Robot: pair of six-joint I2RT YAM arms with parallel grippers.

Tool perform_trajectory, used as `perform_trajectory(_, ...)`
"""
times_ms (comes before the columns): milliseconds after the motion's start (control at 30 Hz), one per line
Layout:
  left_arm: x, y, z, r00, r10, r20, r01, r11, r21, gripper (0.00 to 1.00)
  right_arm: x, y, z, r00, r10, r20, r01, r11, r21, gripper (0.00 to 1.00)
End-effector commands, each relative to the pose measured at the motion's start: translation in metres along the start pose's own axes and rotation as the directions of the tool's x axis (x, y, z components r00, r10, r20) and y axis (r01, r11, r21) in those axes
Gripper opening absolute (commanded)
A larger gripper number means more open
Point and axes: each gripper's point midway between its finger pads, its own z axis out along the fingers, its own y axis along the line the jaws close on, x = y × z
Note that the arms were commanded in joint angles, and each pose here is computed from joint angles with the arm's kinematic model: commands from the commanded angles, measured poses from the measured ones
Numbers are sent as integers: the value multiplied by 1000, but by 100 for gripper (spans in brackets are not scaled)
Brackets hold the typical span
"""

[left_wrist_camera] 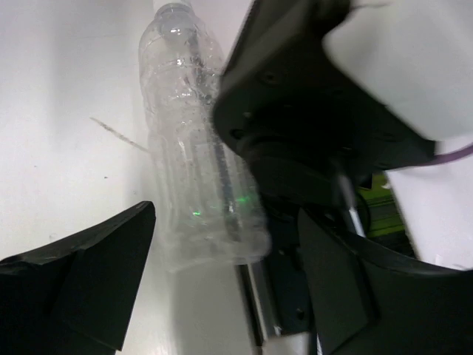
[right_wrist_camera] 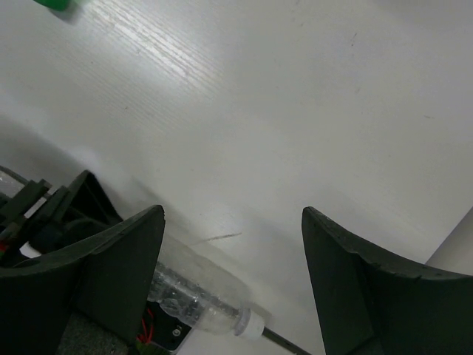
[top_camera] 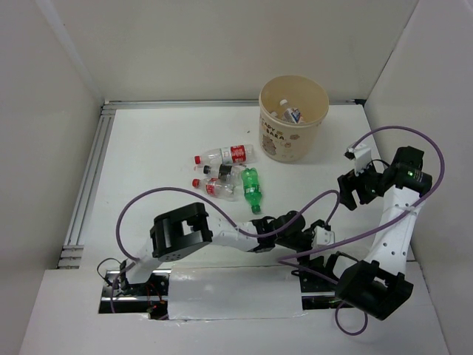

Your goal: Put the plastic bottles in the bin

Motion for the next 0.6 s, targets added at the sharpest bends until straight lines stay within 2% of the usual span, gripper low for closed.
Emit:
perform_trajectory(0,-10,13,16,997,58,58,-55,997,-50,95,2,7,2,1000,6,7,-6,999,-42,82)
perform_trajectory(300,12,43,26,1000,26,1,-25,982,-189,98,-1,11,1,1000,3,19,-2,998,-58,82)
perform_trajectory(400,22,51,26,1000,19,-25,-24,967,-253,92,-3,12,1,1000,4,28,-2,998,-63,82)
perform_trajectory(533,30,59,22,998,-30,-48,13,950,-312,62,-4,13,1,999,4,36,-2,998,-68,82)
perform_trajectory(567,26,60,18,998,-38,-40,22,943,-332,44,-4,13,1,999,4,36,-2,998,-68,82)
